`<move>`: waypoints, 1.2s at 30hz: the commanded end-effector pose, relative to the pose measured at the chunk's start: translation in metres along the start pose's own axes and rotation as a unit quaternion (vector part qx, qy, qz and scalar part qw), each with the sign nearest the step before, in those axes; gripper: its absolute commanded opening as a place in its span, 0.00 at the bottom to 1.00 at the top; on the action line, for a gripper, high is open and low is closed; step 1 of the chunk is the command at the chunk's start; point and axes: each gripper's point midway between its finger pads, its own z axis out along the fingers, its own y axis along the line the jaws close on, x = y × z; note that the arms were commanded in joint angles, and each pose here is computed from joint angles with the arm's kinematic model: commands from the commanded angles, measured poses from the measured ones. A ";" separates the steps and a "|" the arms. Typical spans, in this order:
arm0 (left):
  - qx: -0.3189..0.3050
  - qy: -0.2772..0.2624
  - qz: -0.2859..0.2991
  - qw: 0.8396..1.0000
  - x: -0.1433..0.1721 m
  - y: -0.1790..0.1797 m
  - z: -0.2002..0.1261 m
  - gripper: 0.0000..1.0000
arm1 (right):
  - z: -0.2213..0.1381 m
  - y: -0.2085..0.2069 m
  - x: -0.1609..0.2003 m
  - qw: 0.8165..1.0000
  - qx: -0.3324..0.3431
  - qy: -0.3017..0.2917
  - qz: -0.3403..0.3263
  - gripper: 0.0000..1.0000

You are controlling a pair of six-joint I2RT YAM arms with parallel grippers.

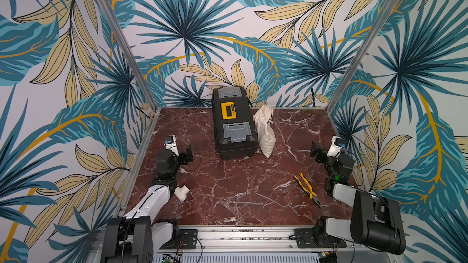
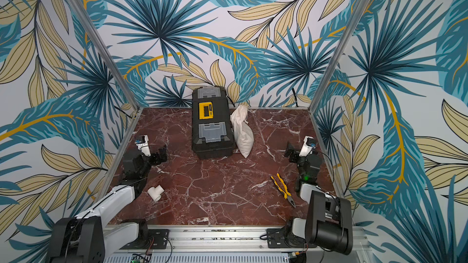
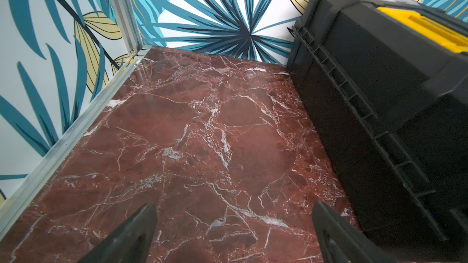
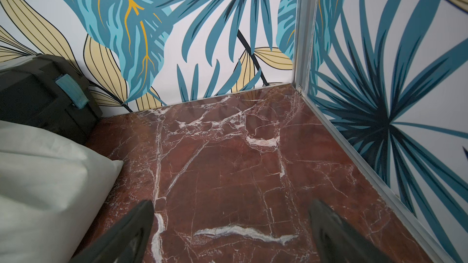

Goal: Close the soil bag
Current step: Reset both arms

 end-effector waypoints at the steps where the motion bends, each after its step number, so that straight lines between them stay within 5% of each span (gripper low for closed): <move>1: 0.014 -0.071 0.031 0.997 -0.021 -0.003 0.004 1.00 | 0.005 0.001 -0.005 1.000 -0.010 -0.023 -0.001 0.99; 11: 0.022 -0.072 0.061 0.995 -0.013 -0.004 0.027 1.00 | 0.012 -0.003 -0.001 1.000 0.005 -0.020 0.012 0.99; 24: 0.041 -0.107 0.086 0.990 0.005 -0.015 0.029 1.00 | -0.008 0.024 0.002 0.996 0.000 -0.069 -0.049 0.99; 36: -0.003 -0.067 0.090 0.994 0.006 -0.010 0.046 1.00 | -0.001 0.026 0.009 0.997 0.009 -0.057 -0.060 0.99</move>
